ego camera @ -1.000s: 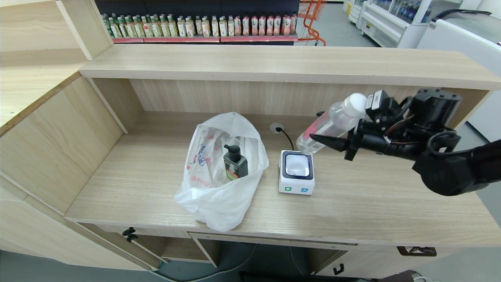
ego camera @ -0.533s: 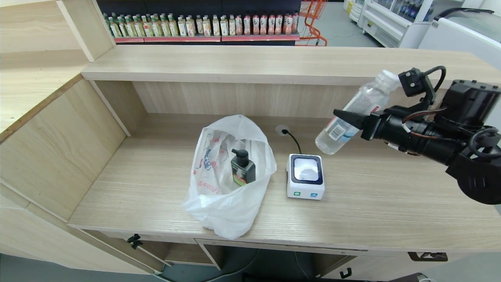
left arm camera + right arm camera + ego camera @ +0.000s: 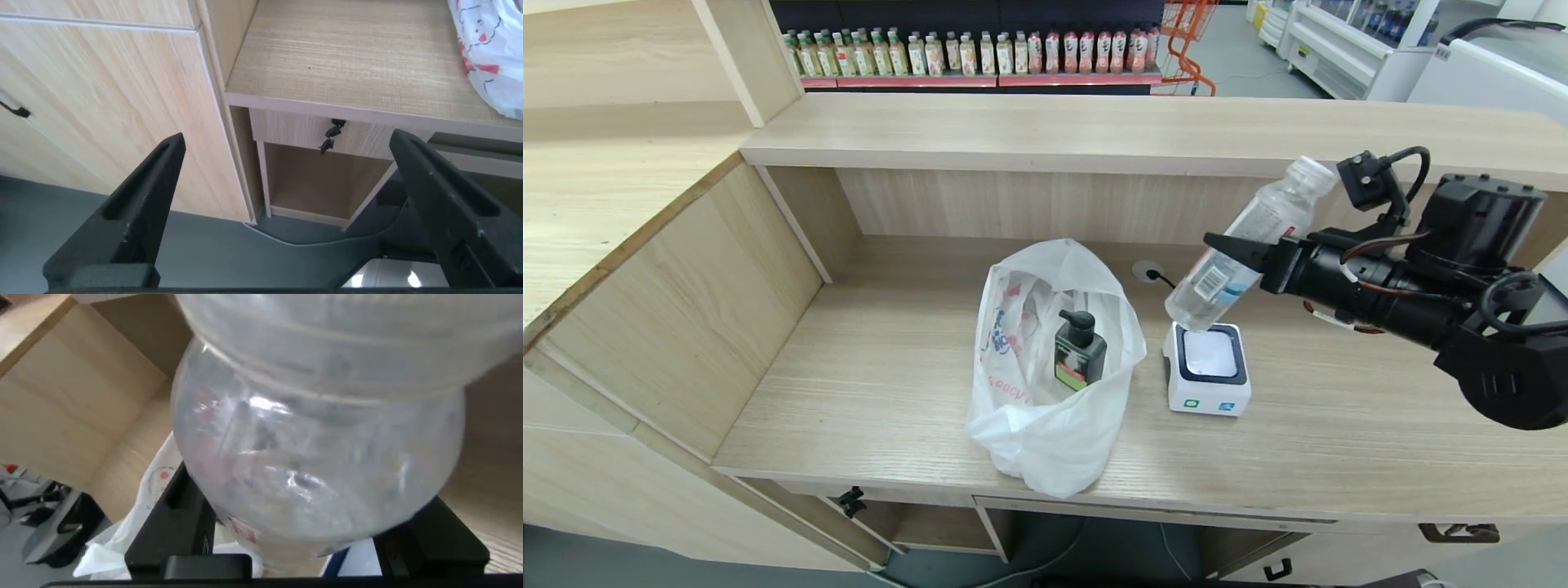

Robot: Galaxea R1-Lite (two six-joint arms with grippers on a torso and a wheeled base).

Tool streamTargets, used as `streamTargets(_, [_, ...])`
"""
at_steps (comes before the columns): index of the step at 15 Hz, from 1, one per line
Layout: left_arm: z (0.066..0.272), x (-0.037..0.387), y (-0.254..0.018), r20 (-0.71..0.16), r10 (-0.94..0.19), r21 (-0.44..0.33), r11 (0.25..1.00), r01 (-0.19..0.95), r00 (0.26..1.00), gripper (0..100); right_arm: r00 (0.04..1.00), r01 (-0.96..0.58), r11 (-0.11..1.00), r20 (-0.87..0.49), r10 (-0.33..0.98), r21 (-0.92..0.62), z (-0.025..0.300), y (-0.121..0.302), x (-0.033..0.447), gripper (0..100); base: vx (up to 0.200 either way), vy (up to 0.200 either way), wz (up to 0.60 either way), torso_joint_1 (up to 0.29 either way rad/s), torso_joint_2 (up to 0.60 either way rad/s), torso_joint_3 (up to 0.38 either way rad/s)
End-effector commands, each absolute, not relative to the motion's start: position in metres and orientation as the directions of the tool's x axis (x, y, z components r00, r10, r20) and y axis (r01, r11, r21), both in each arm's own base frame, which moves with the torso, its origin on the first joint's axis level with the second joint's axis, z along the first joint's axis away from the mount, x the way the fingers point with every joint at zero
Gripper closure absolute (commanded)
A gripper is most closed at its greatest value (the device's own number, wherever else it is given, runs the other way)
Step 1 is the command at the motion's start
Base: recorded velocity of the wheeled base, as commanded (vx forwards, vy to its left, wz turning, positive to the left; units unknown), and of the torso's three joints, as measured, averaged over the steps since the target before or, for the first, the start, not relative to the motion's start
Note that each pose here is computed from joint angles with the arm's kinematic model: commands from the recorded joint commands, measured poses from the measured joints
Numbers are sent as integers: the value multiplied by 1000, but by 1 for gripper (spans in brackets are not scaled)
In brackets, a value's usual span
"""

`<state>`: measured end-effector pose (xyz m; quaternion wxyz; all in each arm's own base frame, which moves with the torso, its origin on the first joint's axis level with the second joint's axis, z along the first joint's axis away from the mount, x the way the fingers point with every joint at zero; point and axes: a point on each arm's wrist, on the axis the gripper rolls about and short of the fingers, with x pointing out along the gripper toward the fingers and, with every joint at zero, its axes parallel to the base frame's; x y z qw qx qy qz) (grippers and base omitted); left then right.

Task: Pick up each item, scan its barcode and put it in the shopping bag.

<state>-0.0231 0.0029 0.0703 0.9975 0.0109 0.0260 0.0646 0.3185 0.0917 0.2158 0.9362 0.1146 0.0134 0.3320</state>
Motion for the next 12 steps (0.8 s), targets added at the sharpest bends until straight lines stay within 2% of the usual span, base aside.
streamTargets(1, [70, -23, 3, -50, 130, 25, 991, -129, 990, 0, 784, -606, 760, 11, 621, 237, 201, 97, 326, 100, 0, 0, 0, 0, 0, 0])
streamTargets(3, [70, -23, 3, -50, 130, 25, 991, -129, 990, 0, 818, -561, 794, 13, 575, 235, 201, 96, 327, 100, 0, 0, 0, 0, 0, 0])
streamTargets(6, [70, -23, 3, -50, 130, 25, 991, -129, 990, 0, 804, -582, 779, 20, 594, 233, 202, 105, 328, 100, 0, 0, 0, 0, 0, 0])
streamTargets(12, [70, -23, 3, -50, 130, 25, 991, -129, 990, 0, 766, -642, 759, 50, 641, 104, 170, 132, 376, 100, 0, 0, 0, 0, 0, 0])
